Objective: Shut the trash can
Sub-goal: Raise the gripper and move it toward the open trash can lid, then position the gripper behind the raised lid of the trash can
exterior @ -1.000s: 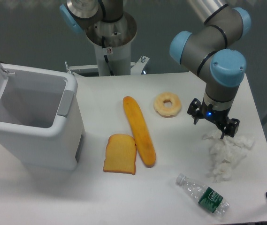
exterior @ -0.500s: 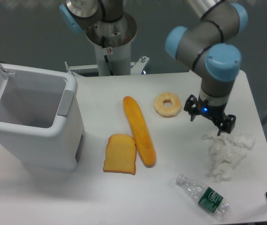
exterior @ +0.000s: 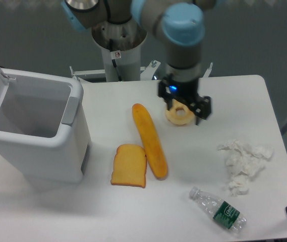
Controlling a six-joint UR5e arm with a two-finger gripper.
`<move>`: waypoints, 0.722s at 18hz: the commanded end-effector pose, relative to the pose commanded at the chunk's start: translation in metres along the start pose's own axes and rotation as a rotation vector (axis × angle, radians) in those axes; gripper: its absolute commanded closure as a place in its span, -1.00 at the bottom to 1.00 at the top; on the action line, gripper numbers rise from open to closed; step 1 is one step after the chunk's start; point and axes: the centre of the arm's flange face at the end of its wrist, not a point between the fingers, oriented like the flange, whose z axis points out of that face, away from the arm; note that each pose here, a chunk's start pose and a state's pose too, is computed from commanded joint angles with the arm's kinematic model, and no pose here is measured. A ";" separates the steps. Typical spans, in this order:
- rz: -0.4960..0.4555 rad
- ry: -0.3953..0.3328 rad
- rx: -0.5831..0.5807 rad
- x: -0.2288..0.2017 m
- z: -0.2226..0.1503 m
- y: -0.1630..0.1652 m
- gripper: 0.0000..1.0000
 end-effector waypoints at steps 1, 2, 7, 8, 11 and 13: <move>-0.016 0.012 0.002 0.013 -0.006 -0.009 -1.00; -0.029 0.018 0.012 0.024 -0.014 -0.015 -1.00; -0.027 0.055 0.076 0.088 -0.075 -0.032 -1.00; -0.016 0.069 0.093 0.101 -0.086 -0.034 -1.00; 0.009 0.103 0.173 0.135 -0.114 -0.041 -1.00; -0.022 0.145 0.216 0.153 -0.125 -0.049 -1.00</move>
